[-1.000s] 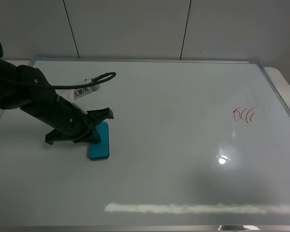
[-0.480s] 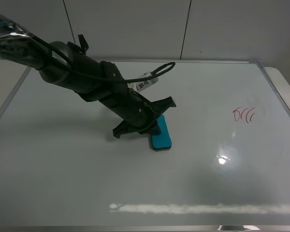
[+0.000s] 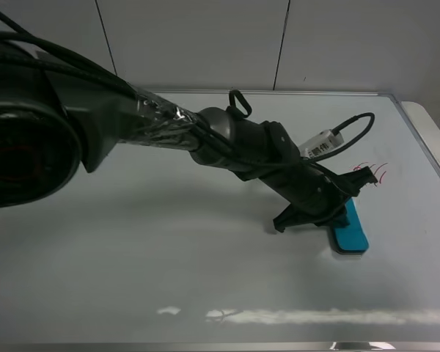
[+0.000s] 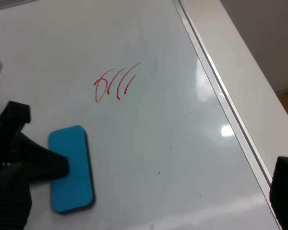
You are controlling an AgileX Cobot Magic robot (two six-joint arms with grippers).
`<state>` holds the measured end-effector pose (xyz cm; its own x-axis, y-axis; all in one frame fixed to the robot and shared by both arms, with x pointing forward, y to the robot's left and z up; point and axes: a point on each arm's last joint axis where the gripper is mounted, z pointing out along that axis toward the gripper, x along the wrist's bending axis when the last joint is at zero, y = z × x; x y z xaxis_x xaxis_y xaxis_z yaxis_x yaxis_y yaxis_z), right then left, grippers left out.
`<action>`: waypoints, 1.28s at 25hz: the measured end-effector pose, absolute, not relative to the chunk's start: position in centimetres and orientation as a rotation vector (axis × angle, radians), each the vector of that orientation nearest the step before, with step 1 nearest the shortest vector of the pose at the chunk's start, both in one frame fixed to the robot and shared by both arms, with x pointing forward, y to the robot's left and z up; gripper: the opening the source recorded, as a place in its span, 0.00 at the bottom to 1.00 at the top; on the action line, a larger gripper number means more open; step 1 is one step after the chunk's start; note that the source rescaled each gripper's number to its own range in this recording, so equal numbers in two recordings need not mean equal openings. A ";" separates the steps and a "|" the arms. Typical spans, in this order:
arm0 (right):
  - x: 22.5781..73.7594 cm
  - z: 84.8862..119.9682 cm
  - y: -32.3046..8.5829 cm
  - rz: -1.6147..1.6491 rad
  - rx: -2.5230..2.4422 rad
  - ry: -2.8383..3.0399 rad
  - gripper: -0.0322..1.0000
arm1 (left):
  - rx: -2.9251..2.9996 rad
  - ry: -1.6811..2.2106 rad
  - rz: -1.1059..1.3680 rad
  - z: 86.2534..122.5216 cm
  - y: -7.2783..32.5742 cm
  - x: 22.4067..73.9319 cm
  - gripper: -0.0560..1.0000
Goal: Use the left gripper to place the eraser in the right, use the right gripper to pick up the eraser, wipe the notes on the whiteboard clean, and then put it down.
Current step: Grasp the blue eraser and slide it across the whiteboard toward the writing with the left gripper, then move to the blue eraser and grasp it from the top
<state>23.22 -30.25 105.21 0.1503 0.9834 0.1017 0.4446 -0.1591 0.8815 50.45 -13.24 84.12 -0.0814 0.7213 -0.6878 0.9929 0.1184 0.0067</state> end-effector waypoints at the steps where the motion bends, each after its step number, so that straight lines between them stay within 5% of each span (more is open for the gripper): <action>1: 23.2 105.2 -30.3 0.952 1.712 1.381 1.00 | 1.683 1.811 -0.667 84.2 -14.2 50.3 0.05; 12: 23.2 105.2 -30.3 0.952 1.712 1.381 1.00 | 1.816 1.606 -0.652 84.7 -16.4 50.5 0.05; 18: 23.2 105.2 -30.3 0.952 1.712 1.381 1.00 | 1.940 1.423 -0.451 89.9 -14.1 52.1 0.05; 25: 23.2 105.2 -30.3 0.952 1.712 1.381 1.00 | 1.896 1.266 -0.135 99.9 -6.8 53.3 0.05; 32: 23.2 105.2 -30.3 0.952 1.712 1.381 1.00 | 1.920 1.183 0.260 103.6 6.2 51.4 0.06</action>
